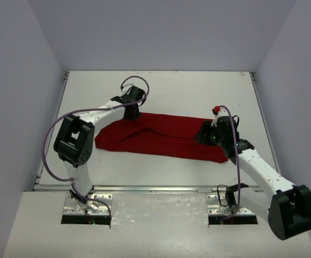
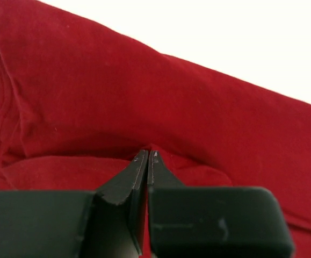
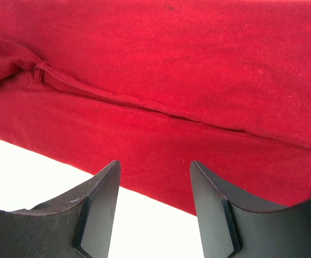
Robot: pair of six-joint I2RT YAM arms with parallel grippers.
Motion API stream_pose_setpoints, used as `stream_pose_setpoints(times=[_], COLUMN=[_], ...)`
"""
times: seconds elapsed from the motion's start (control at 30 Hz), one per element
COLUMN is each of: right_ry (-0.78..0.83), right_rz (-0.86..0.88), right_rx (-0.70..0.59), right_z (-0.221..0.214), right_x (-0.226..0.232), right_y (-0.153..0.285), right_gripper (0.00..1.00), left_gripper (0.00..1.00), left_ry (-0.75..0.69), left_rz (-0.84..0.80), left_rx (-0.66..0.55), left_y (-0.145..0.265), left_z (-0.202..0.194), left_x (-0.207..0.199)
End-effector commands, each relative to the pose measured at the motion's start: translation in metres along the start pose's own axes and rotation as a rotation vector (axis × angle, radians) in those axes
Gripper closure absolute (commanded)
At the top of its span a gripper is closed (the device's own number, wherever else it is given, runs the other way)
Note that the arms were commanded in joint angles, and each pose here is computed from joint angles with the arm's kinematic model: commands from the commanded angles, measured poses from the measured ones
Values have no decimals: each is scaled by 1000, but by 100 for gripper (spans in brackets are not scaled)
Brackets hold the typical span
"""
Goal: Fold and stack the t-shirts
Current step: Fold the tshirt
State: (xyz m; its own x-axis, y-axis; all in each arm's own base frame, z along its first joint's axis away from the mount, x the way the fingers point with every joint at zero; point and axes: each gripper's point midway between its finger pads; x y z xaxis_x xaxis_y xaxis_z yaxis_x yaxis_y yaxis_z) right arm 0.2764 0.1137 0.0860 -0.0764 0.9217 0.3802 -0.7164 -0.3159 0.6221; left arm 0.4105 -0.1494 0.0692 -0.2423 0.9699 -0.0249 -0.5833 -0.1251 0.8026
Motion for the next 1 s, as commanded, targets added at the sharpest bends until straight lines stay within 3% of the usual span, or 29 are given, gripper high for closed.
stream_pose_setpoints(times=[0.0, 0.53, 0.57, 0.63, 0.77, 0.87, 0.97], right_ry=[10, 12, 10, 8, 8, 11, 10], right_rz=[39, 50, 49, 53, 61, 81, 136], right_rx=[-47, -54, -56, -49, -41, -33, -9], right_z=[12, 13, 14, 13, 12, 11, 8], right_x=[9, 11, 11, 12, 13, 17, 27], right_y=[3, 5, 5, 4, 3, 2, -3], right_gripper=[44, 44, 44, 44, 44, 44, 44], left_gripper=[100, 100, 90, 59, 59, 55, 49], left_ry=[18, -52, -56, -70, -65, -14, 98], left_rz=[-51, -100, -111, -113, -133, -123, 34], left_rx=[-76, -105, -97, -89, -117, -180, -239], left_y=[29, 96, 98, 102, 119, 136, 127], left_z=[5, -97, -102, -113, -118, -101, -68], left_x=[-14, -18, -21, -22, -26, -16, 27])
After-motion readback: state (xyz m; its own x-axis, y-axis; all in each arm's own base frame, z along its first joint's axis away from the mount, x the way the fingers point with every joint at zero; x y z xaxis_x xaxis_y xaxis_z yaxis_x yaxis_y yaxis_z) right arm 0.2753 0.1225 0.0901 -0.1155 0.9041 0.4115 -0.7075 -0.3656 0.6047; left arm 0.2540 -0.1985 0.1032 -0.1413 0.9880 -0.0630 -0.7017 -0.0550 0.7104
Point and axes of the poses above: each gripper's point midway between its finger pads, its own y axis back along the fingers, its own x axis along the line the jaws close on, z = x × y, and after that the axes turned 2 degrees about -y, right-handed
